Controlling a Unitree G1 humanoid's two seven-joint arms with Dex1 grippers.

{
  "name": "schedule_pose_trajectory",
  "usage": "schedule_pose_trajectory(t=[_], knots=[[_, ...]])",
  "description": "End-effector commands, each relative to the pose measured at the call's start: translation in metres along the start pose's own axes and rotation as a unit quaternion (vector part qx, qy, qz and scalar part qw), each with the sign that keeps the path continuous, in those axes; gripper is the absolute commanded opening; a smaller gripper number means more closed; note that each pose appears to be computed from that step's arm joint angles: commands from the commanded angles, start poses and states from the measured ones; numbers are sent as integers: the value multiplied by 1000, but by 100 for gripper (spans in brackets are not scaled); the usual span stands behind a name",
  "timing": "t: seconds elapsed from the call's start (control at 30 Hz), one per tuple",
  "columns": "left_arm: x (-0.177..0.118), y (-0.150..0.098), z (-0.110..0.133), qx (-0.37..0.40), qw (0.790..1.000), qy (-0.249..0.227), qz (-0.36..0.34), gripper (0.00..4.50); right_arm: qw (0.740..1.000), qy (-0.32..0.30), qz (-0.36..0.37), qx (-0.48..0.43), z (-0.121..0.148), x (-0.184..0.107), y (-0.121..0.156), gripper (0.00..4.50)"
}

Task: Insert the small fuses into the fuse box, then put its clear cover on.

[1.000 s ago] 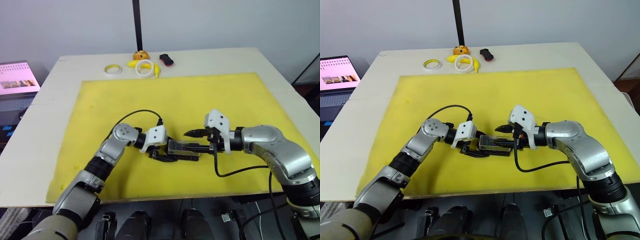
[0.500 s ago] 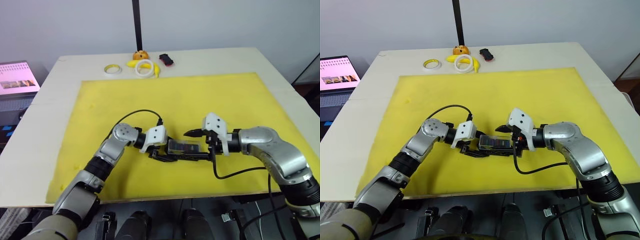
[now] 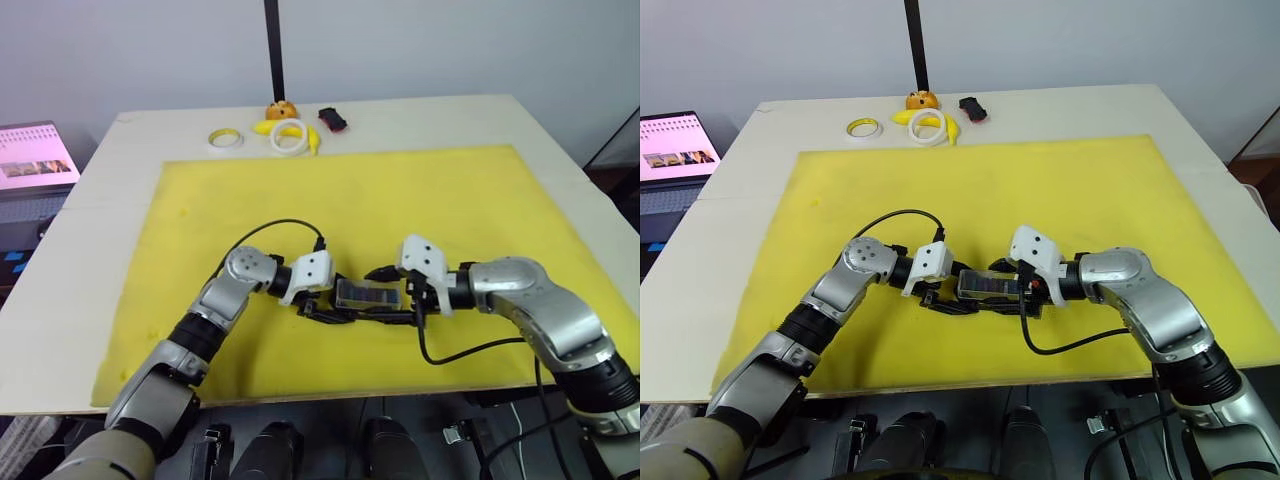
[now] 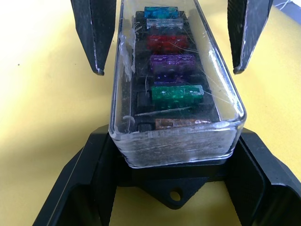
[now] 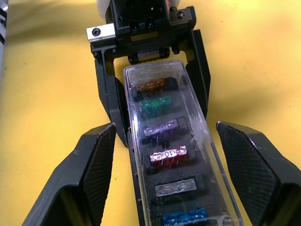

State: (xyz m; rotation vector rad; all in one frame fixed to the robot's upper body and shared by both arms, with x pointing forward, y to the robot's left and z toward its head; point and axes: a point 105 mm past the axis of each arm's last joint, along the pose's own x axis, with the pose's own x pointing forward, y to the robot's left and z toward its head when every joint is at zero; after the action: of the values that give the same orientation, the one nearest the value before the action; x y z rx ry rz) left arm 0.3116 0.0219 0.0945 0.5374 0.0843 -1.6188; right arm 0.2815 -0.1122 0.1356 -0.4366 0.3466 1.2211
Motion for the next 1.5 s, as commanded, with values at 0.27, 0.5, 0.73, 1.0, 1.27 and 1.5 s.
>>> schedule_pose_trajectory(t=[0.27, 0.5, 0.73, 1.0, 1.27, 1.5], knots=[[-5, 9, 5, 8, 1000, -3, 24, 257, 999, 7, 10, -51, 9, -5, 7, 363], [-6, 11, 5, 9, 1000, -1, 26, 257, 998, 10, 12, -67, 10, -5, 10, 363], [-6, 10, 4, 10, 1000, -2, 25, 257, 997, 12, 18, -80, 12, -4, 15, 363], [-5, 9, 4, 11, 1000, -2, 22, 257, 996, 12, -6, -83, 12, -6, 6, 363], [-5, 7, 4, 9, 1000, -3, 20, 257, 996, 2, -37, -76, 16, -6, -6, 363], [-5, 8, 5, 9, 1000, -5, 20, 257, 997, -1, -18, -77, 19, -7, 1, 363]])
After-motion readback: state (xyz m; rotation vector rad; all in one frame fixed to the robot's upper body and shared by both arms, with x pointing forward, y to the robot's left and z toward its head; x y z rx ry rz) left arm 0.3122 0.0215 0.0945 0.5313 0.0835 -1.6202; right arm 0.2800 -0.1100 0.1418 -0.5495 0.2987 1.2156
